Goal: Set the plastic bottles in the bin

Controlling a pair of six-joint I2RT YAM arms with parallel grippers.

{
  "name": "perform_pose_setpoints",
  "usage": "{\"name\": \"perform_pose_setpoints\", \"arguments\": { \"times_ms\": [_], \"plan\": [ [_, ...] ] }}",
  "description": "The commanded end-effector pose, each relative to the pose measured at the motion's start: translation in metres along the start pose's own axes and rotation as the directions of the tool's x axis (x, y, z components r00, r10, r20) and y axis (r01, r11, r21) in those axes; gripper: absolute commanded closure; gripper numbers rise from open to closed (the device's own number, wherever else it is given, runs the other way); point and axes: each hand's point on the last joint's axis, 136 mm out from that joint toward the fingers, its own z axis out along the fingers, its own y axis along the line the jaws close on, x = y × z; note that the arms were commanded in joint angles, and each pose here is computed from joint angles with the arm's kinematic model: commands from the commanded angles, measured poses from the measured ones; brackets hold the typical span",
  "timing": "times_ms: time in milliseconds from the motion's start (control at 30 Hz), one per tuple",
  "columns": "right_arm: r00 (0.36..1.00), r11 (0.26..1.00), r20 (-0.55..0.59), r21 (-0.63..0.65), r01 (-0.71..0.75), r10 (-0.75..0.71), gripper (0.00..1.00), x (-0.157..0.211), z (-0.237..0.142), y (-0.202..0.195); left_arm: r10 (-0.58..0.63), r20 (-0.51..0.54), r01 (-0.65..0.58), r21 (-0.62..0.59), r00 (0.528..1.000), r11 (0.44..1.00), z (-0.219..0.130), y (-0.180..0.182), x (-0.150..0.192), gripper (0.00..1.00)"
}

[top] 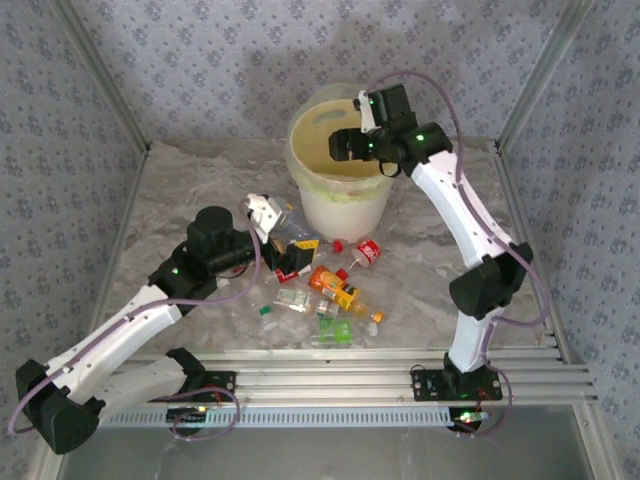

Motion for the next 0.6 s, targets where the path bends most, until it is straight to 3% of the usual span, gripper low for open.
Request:
{"name": "perform_pose_setpoints", "arguments": {
  "times_ms": [0, 267, 567],
  "plan": [
    [0.991, 0.999, 0.126, -0.008, 0.034, -0.033, 0.15, -0.025, -0.046, 0.008, 0.009, 0.032, -0.009, -0.014, 0.999, 1.0, -0.004, 0.0, -0.017, 0.0],
    [0.978, 1.0, 0.209, -0.003, 0.025, -0.024, 0.14, -0.005, -0.102, 0.003, -0.055, -0.001, 0.055, -0.096, 0.998, 0.994, 0.001, 0.015, -0.015, 0.0],
    [0.969, 0.998, 0.24, -0.017, -0.062, 0.064, 0.11, 0.073, -0.139, -0.016, -0.268, 0.022, 0.263, -0.288, 0.963, 0.921, 0.005, 0.064, -0.034, 0.0]
  ]
}}
